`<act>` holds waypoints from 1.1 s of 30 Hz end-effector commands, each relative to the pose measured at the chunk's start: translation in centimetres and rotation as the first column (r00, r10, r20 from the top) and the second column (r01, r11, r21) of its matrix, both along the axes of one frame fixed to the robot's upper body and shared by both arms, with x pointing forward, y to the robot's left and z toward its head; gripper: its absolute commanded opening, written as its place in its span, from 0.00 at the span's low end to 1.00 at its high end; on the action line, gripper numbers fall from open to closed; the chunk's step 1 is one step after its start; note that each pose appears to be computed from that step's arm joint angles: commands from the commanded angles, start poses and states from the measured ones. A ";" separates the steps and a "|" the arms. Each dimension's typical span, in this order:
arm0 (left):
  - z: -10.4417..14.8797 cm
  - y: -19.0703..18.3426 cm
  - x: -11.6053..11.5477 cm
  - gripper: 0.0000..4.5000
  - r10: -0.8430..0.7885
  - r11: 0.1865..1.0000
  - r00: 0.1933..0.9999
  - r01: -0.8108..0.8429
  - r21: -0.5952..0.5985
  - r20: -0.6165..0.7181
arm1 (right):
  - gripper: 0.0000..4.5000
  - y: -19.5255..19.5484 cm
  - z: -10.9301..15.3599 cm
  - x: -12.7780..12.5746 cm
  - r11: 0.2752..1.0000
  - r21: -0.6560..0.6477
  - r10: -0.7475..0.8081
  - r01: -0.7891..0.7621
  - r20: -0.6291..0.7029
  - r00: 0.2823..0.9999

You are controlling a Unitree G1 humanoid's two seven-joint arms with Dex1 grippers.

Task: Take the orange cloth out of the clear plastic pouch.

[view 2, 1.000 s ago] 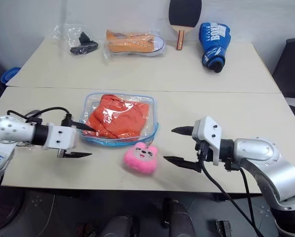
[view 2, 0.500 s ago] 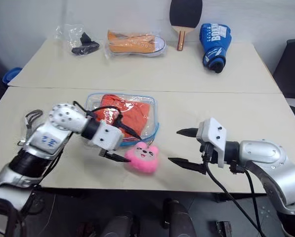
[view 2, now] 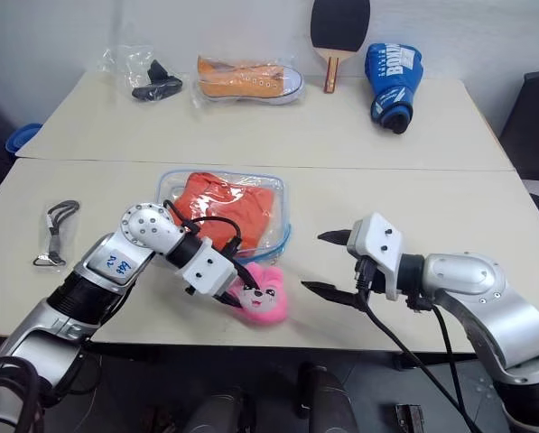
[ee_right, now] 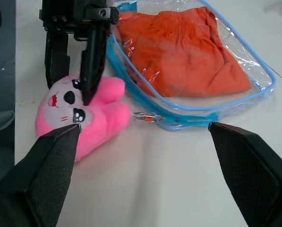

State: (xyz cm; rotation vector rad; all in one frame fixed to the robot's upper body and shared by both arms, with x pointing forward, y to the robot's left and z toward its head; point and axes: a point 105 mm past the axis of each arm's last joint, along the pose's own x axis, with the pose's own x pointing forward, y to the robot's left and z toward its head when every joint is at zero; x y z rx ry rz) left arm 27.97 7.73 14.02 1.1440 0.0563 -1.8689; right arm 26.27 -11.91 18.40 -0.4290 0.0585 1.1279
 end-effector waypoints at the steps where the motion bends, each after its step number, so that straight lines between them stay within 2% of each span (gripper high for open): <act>1: -0.1 1.1 -0.1 0.15 -0.002 1.000 1.000 0.002 0.031 0.002 | 1.00 0.6 0.0 0.8 1.000 -0.022 0.022 -0.020 0.058 0.998; 3: 0.1 1.8 0.1 0.03 0.018 0.999 1.000 -0.018 0.046 0.012 | 1.00 0.9 -0.5 1.6 0.997 -0.080 0.031 -0.023 0.108 0.994; 4: 0.2 2.2 0.2 0.01 0.033 0.998 0.999 -0.034 0.050 0.017 | 1.00 1.0 -0.8 2.2 0.994 -0.110 0.035 -0.020 0.135 0.990; 12: 1.1 3.3 0.5 0.01 0.095 0.995 0.995 -0.096 0.042 0.024 | 1.00 4.2 -1.8 5.3 0.982 -0.181 0.108 -0.060 0.264 0.959; 15: 1.3 3.6 0.2 0.00 0.110 0.993 0.994 -0.111 0.033 0.018 | 0.87 5.4 -2.2 5.9 0.974 -0.210 0.148 -0.087 0.292 0.945; 19: 1.4 4.0 0.0 0.00 0.127 0.991 0.992 -0.127 0.029 0.015 | 0.58 6.1 -2.7 6.7 0.967 -0.237 0.168 -0.094 0.313 0.935; 22: 1.4 4.1 0.1 0.00 0.137 0.990 0.990 -0.137 0.027 0.020 | 0.58 6.4 -3.1 7.0 0.954 -0.278 0.205 -0.114 0.328 0.922; 26: 1.5 4.1 0.3 0.00 0.145 0.989 0.989 -0.146 0.019 0.028 | 0.58 6.8 -2.6 7.2 0.956 -0.262 0.221 -0.132 0.344 0.913; 28: 1.5 4.1 0.3 0.00 0.147 0.989 0.989 -0.148 0.018 0.031 | 0.50 7.1 -2.3 7.2 0.956 -0.253 0.232 -0.147 0.348 0.908; 29: 1.4 4.1 0.3 0.00 0.148 0.989 0.988 -0.149 0.018 0.032 | 0.45 7.2 -2.2 7.1 0.955 -0.251 0.239 -0.155 0.349 0.906; 33: 1.1 4.3 0.3 0.00 0.152 0.988 0.988 -0.153 0.022 0.035 | 0.15 7.2 -2.1 6.9 0.948 -0.262 0.266 -0.180 0.345 0.900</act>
